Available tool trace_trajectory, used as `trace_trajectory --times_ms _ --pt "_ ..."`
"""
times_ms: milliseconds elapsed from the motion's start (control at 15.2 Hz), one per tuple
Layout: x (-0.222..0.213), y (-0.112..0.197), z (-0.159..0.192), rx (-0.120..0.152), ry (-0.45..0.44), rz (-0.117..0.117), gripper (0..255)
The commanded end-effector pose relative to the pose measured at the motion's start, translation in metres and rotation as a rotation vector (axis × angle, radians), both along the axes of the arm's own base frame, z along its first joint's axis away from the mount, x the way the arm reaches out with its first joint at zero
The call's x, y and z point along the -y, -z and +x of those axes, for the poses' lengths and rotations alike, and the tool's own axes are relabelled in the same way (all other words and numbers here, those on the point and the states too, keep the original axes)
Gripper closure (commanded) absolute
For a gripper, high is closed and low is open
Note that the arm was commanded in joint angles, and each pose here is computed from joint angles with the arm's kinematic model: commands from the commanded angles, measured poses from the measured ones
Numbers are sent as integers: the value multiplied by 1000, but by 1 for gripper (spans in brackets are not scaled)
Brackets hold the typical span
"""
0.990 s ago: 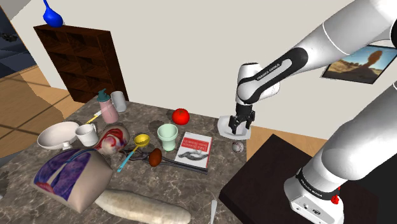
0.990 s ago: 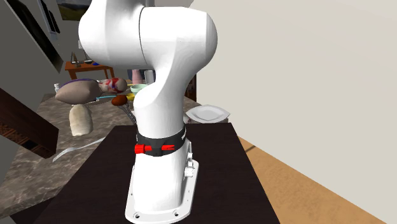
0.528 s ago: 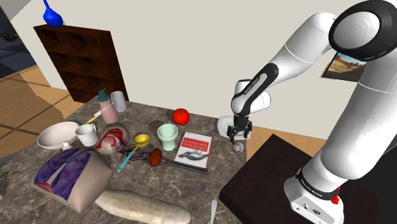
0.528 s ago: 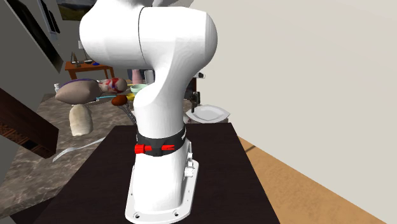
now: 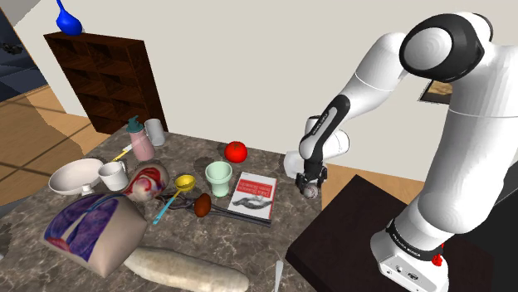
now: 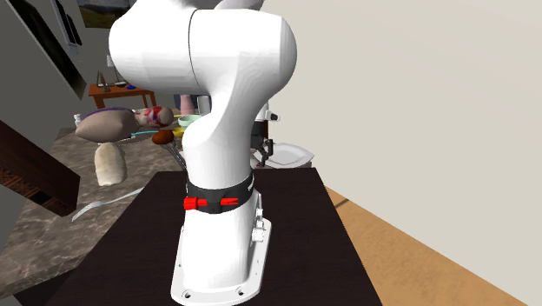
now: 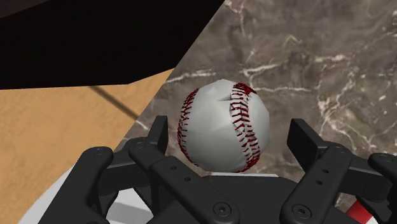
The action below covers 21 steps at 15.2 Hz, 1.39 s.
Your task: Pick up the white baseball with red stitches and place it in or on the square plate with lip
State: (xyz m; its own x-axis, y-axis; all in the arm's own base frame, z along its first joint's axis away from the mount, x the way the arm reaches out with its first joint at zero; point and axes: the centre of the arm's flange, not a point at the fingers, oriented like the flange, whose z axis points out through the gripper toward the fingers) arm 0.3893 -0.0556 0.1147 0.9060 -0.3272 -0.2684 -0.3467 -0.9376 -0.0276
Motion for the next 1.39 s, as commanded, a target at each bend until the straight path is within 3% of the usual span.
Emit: trace_trajectory --times_ms 0,462,528,1122,1320 --pt "-1 3 0 1 0 0 0" --pt "-1 3 0 0 0 0 0" --pt "-1 3 0 0 0 0 255" --pt "-1 3 0 1 0 0 255" --pt "-1 -13 0 1 0 0 255"
